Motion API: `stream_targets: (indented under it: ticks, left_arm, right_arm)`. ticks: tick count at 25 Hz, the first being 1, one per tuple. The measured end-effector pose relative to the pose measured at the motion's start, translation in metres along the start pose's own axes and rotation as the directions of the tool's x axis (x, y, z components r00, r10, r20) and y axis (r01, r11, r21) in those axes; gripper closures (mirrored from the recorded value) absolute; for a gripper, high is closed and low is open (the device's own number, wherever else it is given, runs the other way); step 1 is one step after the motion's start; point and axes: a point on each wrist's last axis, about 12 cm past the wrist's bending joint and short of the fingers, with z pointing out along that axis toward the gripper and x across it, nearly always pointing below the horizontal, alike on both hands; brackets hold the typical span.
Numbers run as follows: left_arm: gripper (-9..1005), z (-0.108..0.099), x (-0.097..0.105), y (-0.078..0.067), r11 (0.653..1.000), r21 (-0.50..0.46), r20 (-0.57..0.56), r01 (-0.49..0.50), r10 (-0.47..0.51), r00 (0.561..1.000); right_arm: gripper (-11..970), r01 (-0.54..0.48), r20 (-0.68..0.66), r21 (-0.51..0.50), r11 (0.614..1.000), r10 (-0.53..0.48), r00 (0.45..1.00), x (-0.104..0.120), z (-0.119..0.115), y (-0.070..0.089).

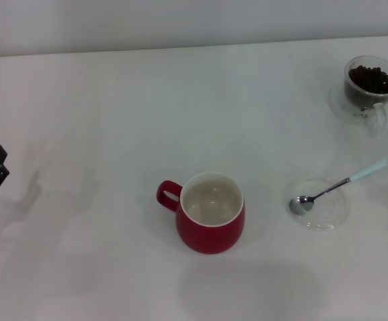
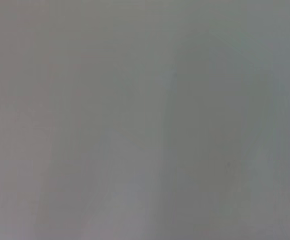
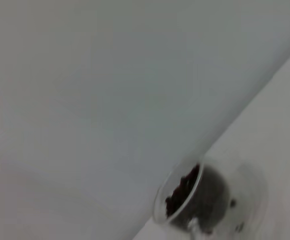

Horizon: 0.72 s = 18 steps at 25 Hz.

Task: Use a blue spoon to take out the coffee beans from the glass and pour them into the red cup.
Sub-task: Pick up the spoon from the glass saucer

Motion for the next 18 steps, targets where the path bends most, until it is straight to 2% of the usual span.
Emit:
stream_targets:
  ticks: [11,18]
  left_arm:
    - [135,0.005,-0.002,0.000,1.000,0.010,0.010,-0.005,0.005,1.000]
    - [134,0.006,-0.003,0.001,1.000,0.011,0.012,-0.010,0.010,1.000]
  right_arm:
    - [99,-0.057,-0.099,-0.057,0.997,0.051,0.994,0.034,0.017,0.013]
    - [117,-0.053,-0.139,-0.056,0.997,0.045,0.989,0.041,0.028,0.016]
